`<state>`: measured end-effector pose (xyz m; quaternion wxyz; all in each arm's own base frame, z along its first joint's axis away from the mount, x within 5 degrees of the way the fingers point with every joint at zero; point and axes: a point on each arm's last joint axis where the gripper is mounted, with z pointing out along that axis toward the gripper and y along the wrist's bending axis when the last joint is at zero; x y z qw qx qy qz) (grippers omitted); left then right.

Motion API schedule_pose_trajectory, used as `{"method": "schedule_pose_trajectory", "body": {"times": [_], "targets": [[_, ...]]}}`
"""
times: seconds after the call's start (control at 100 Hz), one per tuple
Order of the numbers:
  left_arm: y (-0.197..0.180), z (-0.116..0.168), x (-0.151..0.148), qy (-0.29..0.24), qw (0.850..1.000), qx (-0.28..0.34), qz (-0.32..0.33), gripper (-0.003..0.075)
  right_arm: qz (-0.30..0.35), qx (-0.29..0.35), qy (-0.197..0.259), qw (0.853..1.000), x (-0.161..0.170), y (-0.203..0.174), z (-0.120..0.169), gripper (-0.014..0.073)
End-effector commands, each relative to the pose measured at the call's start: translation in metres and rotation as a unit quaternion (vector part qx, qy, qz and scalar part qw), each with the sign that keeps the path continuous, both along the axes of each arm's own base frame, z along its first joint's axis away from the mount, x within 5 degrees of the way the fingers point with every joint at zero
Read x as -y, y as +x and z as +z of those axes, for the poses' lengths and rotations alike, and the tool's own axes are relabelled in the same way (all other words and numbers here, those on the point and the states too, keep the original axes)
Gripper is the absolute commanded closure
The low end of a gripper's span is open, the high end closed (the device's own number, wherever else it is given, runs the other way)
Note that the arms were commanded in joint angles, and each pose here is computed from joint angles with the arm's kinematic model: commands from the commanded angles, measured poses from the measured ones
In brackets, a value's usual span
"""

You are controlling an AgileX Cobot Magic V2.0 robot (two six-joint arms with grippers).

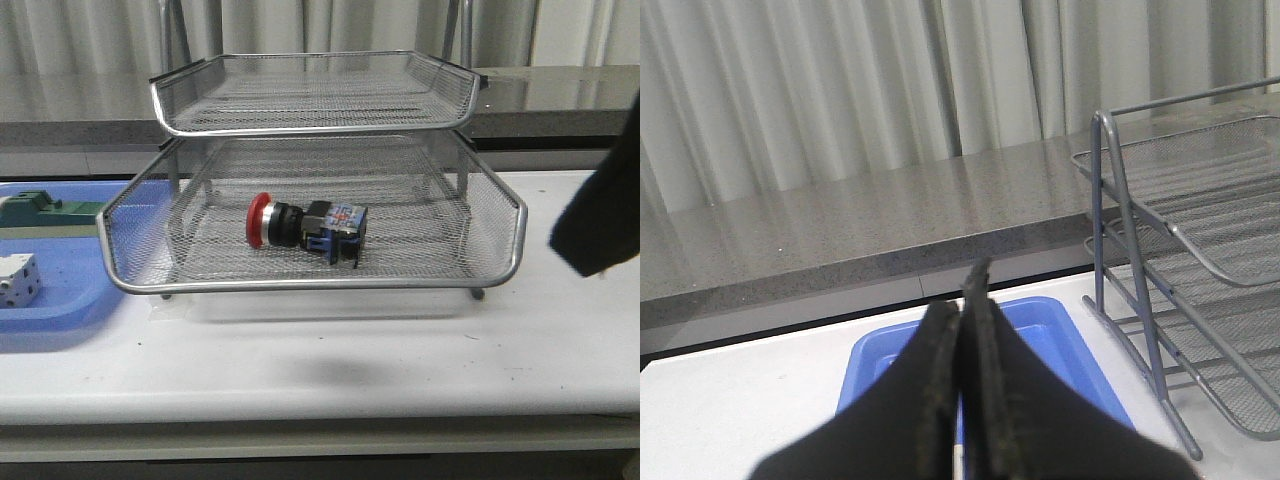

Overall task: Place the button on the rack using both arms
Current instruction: 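Bring the right gripper to the front rim of the pulled-out tier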

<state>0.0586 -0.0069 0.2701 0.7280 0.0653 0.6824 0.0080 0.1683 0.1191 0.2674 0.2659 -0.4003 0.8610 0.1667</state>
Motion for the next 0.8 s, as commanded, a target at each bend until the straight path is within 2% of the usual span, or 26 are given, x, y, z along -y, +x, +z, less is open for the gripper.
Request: {"method": "schedule_pose_trajectory", "body": {"times": [0.0,0.27,0.54,0.79], "targets": [[-0.001,0.015,-0.003,-0.016,0.999,0.042,0.016,0.0741,0.023,0.067,0.015,0.997,-0.019,0.008,0.009,0.0657],[-0.001,0.015,-0.003,-0.016,0.999,0.042,0.016,0.0741,0.118,0.125,-0.027,0.985,-0.067,0.010,-0.019,0.0652],[-0.001,0.015,-0.003,-0.016,0.999,0.042,0.016,0.0741,0.114,0.173,-0.027,0.978,-0.088,0.027,-0.040,0.0652],[-0.001,0.015,-0.003,-0.016,0.999,0.042,0.016,0.0741,0.130,0.181,-0.045,0.974,-0.100,0.034,-0.063,0.0652]]}}
